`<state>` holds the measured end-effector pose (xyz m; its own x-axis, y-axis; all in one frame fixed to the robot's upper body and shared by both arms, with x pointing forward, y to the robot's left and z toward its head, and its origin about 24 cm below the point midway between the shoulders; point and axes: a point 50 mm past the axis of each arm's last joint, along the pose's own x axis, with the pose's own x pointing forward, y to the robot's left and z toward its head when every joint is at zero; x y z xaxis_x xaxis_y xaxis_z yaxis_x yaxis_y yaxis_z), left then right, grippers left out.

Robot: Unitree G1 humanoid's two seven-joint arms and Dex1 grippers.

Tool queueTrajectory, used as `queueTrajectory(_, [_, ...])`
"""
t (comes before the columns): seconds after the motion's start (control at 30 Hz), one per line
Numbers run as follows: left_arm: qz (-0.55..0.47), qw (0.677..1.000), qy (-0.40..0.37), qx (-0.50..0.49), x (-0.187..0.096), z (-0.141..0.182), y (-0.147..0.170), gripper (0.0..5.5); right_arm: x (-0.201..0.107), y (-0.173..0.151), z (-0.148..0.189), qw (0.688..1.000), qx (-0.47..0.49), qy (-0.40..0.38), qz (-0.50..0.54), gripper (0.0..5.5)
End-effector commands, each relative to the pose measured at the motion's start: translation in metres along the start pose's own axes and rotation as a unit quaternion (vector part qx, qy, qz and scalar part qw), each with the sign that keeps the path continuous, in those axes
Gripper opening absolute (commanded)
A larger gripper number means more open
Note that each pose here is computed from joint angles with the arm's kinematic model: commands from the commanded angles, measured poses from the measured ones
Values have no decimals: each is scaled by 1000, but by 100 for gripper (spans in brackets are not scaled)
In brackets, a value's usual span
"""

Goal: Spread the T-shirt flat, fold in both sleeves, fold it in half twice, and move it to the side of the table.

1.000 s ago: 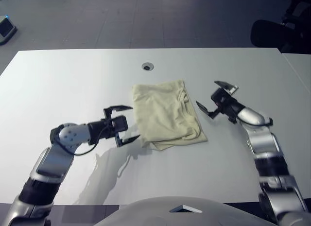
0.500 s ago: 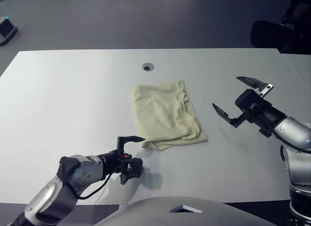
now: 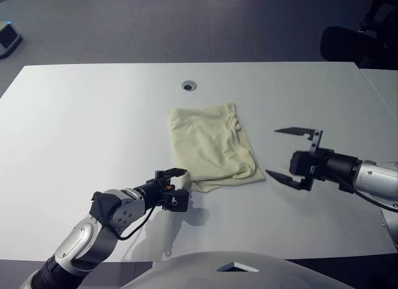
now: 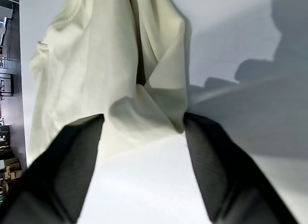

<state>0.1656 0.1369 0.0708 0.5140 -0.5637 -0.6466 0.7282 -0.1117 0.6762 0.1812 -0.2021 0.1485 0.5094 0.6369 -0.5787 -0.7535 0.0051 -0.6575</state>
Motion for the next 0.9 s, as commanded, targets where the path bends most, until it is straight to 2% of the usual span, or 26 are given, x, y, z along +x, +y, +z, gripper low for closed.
queueTrajectory(0.03, [-45, 999, 19, -13, 9, -5, -15, 211, 2, 12, -7, 997, -57, 11, 53, 540])
queueTrajectory(0.4, [-73, 997, -8, -5, 12, -1, -18, 14, 33, 37, -29, 981, -175, 3, 84, 540])
queueTrajectory(0.63, [-94, 995, -32, 8, 10, -2, -16, 8, 57, 45, -37, 976, -207, -14, 70, 540])
queueTrajectory(0.9, [-111, 992, -46, 24, 8, -7, -12, 8, 66, 47, -44, 972, -224, -23, 70, 401])
